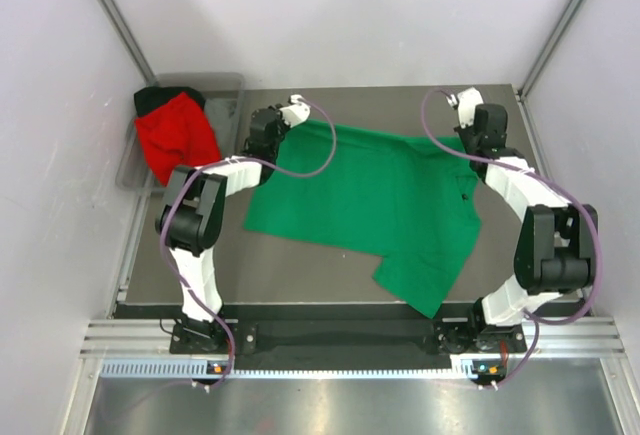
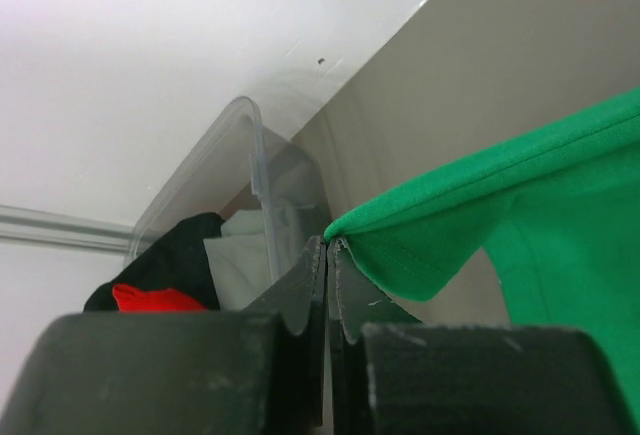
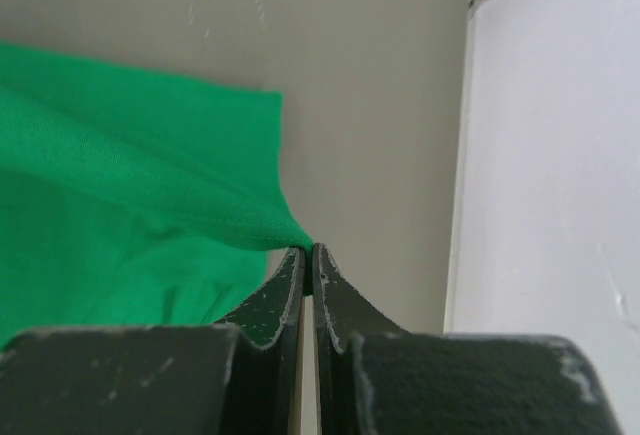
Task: Fold and stack the t-shirts
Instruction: Fold the tshirt
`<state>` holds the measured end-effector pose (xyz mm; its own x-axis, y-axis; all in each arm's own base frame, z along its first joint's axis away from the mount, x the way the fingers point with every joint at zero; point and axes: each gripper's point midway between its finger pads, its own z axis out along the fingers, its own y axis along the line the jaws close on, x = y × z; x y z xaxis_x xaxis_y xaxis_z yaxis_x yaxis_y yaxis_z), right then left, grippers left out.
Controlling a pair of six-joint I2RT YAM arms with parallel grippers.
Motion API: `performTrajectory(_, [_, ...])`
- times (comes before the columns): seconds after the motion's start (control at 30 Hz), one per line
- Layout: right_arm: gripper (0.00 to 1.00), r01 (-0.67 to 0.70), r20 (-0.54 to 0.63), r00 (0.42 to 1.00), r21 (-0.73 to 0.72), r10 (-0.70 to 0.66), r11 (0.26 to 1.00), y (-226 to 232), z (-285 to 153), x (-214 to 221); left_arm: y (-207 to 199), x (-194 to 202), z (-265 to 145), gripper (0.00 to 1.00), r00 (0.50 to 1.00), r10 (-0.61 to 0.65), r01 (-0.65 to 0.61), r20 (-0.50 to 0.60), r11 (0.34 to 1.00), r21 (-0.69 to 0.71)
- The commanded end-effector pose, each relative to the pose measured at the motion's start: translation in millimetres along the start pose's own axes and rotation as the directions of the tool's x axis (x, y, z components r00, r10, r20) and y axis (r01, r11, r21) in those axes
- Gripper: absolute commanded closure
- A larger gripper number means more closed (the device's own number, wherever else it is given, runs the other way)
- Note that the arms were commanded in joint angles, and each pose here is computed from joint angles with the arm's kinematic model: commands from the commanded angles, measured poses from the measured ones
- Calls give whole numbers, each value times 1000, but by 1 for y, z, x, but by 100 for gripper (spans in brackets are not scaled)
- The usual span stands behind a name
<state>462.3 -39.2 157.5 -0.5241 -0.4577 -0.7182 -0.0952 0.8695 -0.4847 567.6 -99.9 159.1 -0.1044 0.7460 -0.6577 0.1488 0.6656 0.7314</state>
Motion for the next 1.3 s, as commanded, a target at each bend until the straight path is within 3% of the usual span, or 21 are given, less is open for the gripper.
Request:
performTrajectory(0.0, [100, -41, 36, 998, -26, 42, 999, 5, -23, -5, 28, -16, -14, 100, 997, -51, 55, 56, 996, -71])
performTrajectory(0.4, [100, -70, -15, 997, -96, 69, 993, 27, -48, 32, 2, 17, -43, 100, 999, -50, 50, 5, 999, 1])
performTrajectory(1.27, [100, -102, -61, 994, -211, 91, 972, 54, -64, 50, -36, 62, -70, 100, 990, -80, 92, -119, 991, 101])
